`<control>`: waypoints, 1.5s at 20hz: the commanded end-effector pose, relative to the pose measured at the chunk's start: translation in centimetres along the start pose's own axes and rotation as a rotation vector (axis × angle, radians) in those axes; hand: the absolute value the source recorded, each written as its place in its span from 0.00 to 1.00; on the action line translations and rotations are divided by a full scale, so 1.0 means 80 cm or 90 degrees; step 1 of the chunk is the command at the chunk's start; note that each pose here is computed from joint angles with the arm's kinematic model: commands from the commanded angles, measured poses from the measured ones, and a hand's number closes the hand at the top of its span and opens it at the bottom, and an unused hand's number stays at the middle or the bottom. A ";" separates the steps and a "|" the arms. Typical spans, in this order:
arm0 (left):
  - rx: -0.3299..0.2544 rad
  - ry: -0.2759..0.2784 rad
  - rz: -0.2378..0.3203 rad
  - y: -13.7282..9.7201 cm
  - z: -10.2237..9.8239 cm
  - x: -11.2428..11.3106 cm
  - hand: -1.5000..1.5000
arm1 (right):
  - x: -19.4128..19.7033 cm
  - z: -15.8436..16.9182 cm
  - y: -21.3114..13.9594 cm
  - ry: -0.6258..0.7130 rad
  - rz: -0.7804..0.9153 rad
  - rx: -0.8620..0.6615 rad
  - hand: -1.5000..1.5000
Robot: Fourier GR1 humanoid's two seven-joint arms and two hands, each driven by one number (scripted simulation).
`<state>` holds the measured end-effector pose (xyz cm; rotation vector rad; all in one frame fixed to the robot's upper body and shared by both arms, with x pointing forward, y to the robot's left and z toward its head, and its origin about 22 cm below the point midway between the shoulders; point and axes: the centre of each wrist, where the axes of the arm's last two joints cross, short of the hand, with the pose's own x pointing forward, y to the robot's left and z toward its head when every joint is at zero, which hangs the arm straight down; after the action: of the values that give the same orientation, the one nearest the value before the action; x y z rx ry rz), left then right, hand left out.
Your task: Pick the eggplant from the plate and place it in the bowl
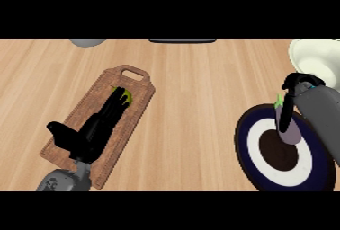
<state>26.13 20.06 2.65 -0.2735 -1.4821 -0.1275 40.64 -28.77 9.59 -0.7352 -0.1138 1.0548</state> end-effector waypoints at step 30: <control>-0.003 0.002 0.003 -0.018 -0.016 0.002 0.50 | -0.011 -0.057 0.101 -0.031 0.019 -0.035 1.00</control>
<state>27.24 19.73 2.64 -0.2757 -1.4868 -0.1274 37.73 -30.72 4.56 -0.8022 -0.1715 1.0737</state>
